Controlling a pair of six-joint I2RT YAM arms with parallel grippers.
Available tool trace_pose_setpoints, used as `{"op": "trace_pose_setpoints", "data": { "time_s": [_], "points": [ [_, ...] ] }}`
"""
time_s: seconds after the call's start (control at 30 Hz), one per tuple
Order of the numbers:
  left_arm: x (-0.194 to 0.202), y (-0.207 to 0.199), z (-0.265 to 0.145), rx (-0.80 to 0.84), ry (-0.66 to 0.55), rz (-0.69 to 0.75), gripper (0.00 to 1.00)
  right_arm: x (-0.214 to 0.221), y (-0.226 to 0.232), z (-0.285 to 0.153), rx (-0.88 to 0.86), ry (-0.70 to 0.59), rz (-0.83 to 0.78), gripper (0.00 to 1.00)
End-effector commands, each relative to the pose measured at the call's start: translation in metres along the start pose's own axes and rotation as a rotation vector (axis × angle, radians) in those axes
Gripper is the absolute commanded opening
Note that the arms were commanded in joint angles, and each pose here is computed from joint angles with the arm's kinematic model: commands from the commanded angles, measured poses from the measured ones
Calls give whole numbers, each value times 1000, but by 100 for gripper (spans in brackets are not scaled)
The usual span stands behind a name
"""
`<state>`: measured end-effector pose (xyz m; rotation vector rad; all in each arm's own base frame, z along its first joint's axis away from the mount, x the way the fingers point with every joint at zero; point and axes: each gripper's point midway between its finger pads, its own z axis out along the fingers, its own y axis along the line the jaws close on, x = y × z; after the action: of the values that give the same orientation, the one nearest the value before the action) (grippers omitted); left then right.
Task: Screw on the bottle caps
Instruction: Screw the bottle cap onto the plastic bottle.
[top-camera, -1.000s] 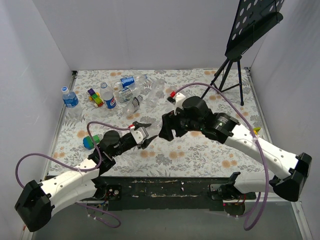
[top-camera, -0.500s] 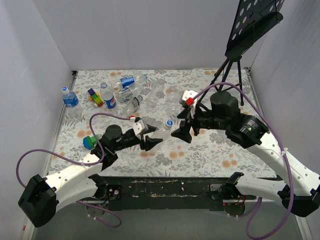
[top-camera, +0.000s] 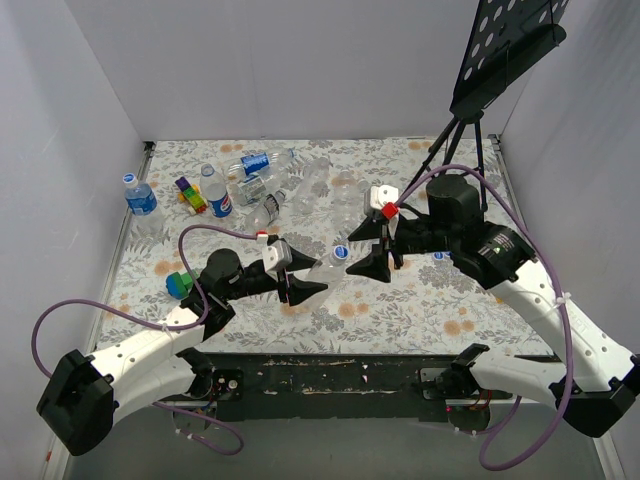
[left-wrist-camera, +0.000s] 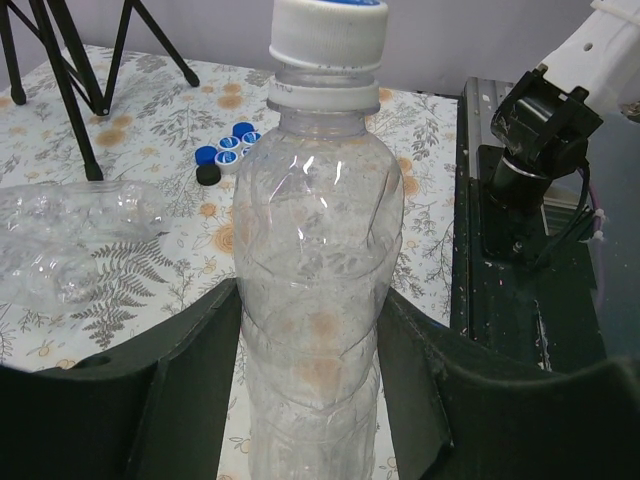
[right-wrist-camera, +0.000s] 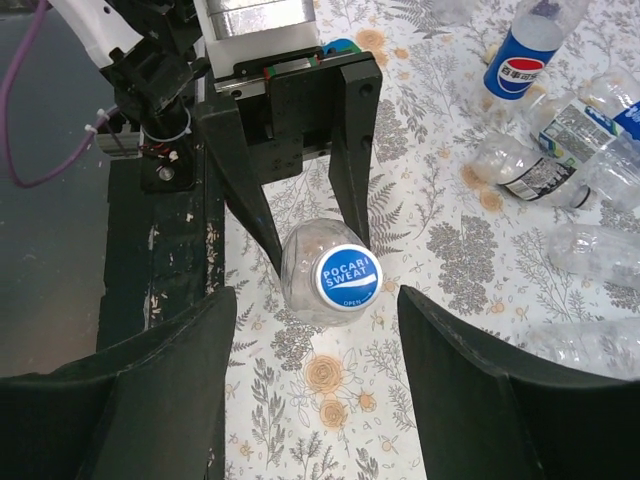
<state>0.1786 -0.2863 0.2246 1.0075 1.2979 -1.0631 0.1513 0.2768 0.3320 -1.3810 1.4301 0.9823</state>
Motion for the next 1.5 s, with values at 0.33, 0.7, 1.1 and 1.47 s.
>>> {"op": "trace_pose_setpoints", "data": {
  "time_s": [0.33,0.7,1.1,1.47],
  "points": [
    [-11,-1,-1,22,-17,69,49,-8,-6,15,-46,-40,-12,67],
    [-11,-1,-1,17,-17,65,49,9,-9,22,-48,-3,12,62],
    [-12,-2,-1,28,-20,63,48,14,-11,25,-51,4,16,44],
    [-13,3,-2,-5,-23,72,48,3,-12,23,-17,-34,68,19]
  ]
}}
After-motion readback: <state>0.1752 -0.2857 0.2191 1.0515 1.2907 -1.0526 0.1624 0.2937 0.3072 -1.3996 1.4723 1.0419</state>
